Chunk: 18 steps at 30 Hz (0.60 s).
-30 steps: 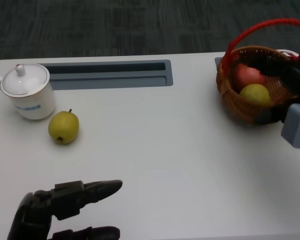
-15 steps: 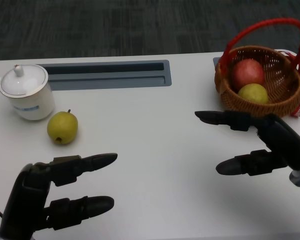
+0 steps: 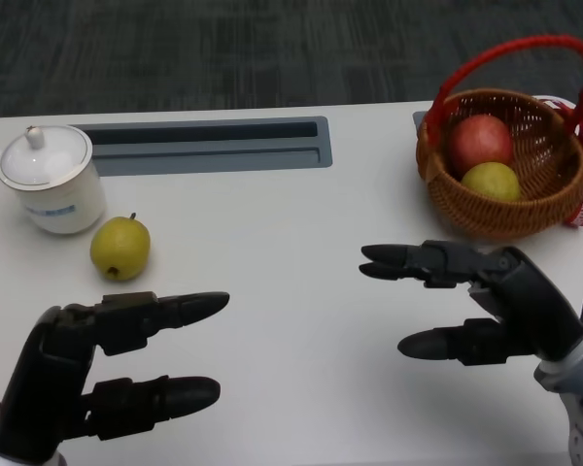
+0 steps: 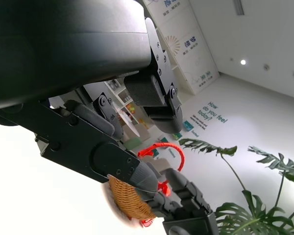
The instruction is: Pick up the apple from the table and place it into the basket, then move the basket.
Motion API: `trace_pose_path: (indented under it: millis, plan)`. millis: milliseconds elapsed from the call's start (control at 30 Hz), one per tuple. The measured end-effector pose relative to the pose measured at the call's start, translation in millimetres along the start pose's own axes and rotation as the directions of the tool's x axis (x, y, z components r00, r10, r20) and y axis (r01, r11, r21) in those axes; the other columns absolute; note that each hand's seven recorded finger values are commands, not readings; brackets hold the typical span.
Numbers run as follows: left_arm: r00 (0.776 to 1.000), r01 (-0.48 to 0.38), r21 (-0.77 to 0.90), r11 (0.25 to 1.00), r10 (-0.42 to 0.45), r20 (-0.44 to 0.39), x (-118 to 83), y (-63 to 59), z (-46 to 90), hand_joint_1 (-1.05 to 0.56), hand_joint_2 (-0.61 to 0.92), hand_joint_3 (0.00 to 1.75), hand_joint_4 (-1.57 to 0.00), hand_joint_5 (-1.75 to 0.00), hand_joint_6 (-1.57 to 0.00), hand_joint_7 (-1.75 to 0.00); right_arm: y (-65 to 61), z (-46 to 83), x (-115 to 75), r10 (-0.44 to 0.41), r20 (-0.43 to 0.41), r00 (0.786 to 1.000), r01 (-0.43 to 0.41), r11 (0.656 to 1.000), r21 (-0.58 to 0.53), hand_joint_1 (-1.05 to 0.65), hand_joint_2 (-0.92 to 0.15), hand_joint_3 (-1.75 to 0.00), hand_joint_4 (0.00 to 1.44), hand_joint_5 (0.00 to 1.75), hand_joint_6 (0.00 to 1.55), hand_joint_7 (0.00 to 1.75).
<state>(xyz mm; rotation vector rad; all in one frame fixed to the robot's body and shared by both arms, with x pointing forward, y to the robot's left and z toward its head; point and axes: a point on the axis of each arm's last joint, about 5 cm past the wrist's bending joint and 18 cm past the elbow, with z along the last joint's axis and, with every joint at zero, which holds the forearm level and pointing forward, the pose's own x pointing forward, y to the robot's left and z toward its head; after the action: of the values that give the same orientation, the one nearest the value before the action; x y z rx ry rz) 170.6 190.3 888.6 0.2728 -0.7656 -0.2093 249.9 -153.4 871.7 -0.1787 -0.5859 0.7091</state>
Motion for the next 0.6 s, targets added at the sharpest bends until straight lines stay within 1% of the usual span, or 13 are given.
trace_pose_path:
  millis: [167, 300, 400, 600]
  plan:
    - [1.0, 0.008, 0.004, 1.0, -0.008, 0.019, 1.5, 3.2, 2.2, -0.44, 0.7, 0.0, -0.97, -0.01, -0.92, -0.01, 7.8, 2.4, -2.1, 0.06, 0.033, 0.998, -0.057, 0.996, -0.074, -0.49, -0.8, 0.0, 0.58, 0.0, 0.54, 0.0]
    - [1.0, 0.018, 0.0, 1.0, -0.018, 0.022, 0.9, 7.1, 3.0, -0.4, 0.69, 0.0, -0.97, -0.01, -0.92, -0.01, 16.9, 3.0, -1.9, 0.094, 0.055, 0.994, -0.088, 0.99, -0.112, -0.51, -0.79, 0.0, 0.54, 0.0, 0.5, 0.0]
    - [0.999, 0.03, -0.009, 1.0, -0.03, 0.023, 0.9, 8.0, 2.9, -0.39, 0.68, 0.0, -0.98, -0.01, -0.93, -0.01, 21.6, 2.9, -1.5, 0.101, 0.063, 0.993, -0.092, 0.988, -0.124, -0.52, -0.79, 0.0, 0.54, 0.0, 0.5, 0.0]
    - [0.999, 0.039, -0.026, 0.999, -0.039, 0.022, 1.1, 8.2, 2.9, -0.37, 0.68, 0.0, -1.0, -0.02, -0.94, -0.01, 23.9, 3.0, -1.9, 0.077, 0.069, 0.995, -0.067, 0.989, -0.135, -0.52, -0.79, 0.0, 0.54, 0.0, 0.51, 0.0]
